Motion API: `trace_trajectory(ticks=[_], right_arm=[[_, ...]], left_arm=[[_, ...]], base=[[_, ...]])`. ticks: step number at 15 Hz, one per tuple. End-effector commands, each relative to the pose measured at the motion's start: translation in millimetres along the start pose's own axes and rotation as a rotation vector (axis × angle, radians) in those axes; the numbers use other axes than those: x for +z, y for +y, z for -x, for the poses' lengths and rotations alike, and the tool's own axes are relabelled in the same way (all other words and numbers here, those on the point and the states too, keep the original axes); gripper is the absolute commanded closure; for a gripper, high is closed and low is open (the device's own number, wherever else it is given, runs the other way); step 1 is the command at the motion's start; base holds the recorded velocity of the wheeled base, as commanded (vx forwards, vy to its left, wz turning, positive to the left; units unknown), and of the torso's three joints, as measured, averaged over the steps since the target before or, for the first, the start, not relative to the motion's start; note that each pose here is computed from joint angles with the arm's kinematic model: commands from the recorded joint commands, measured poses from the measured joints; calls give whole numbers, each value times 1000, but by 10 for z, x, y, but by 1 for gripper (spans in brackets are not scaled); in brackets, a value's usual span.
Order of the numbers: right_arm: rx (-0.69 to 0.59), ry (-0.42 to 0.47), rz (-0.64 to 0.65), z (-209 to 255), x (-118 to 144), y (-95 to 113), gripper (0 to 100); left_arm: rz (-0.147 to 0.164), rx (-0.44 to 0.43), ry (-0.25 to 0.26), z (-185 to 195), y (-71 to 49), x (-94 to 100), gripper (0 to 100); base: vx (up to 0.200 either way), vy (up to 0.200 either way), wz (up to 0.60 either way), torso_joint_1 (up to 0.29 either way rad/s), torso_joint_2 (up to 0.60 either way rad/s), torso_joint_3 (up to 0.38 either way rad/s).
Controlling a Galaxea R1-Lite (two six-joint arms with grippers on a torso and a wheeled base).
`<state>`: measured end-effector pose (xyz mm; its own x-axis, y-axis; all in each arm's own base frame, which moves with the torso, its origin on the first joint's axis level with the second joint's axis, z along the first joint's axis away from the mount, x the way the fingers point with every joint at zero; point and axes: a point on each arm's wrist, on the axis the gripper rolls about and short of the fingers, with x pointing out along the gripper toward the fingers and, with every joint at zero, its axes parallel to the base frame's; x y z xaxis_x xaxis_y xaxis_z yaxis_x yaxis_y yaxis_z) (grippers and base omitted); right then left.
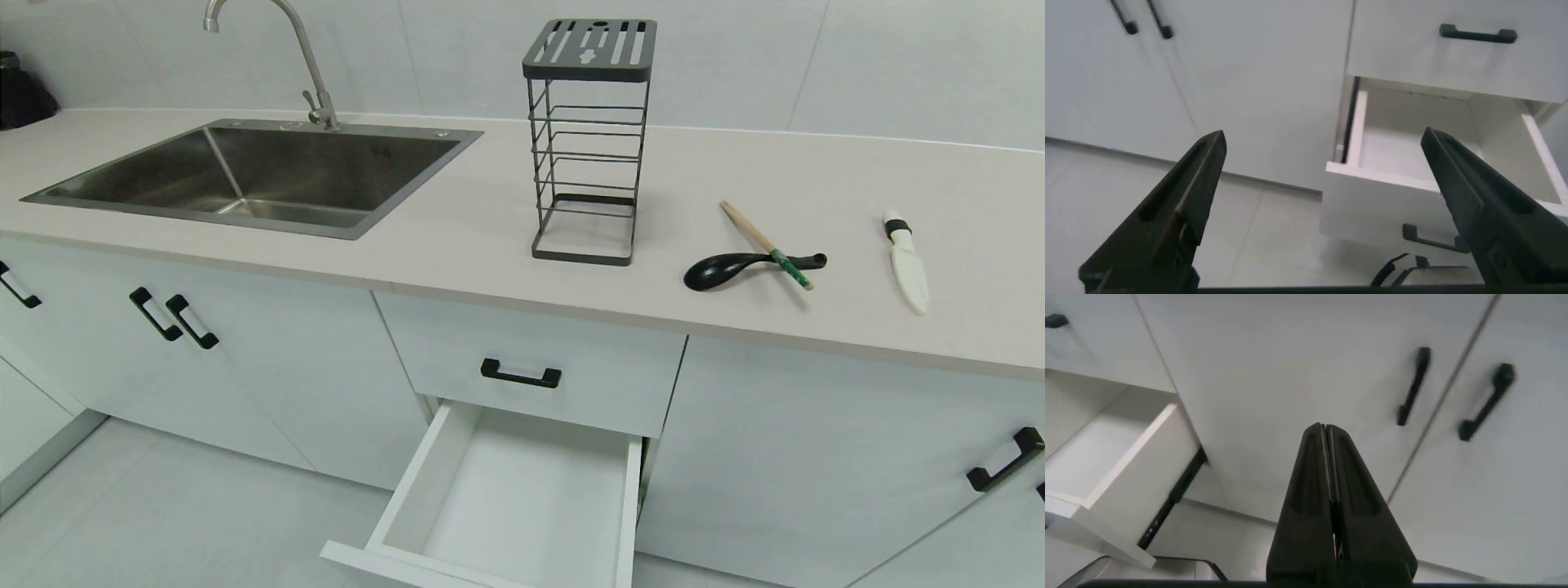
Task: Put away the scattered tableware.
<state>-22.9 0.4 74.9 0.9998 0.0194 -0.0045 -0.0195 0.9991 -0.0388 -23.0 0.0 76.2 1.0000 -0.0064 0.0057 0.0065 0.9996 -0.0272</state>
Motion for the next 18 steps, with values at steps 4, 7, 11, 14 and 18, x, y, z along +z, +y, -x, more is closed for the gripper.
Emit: trace_trajectory(ticks=[4, 7, 11, 14, 18], right_arm=[[1, 2, 1, -1, 0, 0, 100], [1, 2, -1, -1, 0, 0, 100], [1, 2, -1, -1, 0, 0, 100], [1, 2, -2, -1, 0, 0, 100], [1, 2, -14, -1, 0, 0, 100]], left_arm=[[0, 0, 1, -1, 0, 0, 0], [0, 0, 1, -1, 0, 0, 0], [3, 0, 3, -1, 0, -1, 0], [3, 0, 1, -1, 0, 0, 0], [0, 0, 1, -1, 0, 0, 0]], base=[[0, 0, 0, 0, 0, 0], [0, 0, 0, 0, 0, 0], [0, 0, 0, 52, -112, -49], [0, 0, 0, 190, -430, -199], [0, 0, 0, 288, -484, -232]])
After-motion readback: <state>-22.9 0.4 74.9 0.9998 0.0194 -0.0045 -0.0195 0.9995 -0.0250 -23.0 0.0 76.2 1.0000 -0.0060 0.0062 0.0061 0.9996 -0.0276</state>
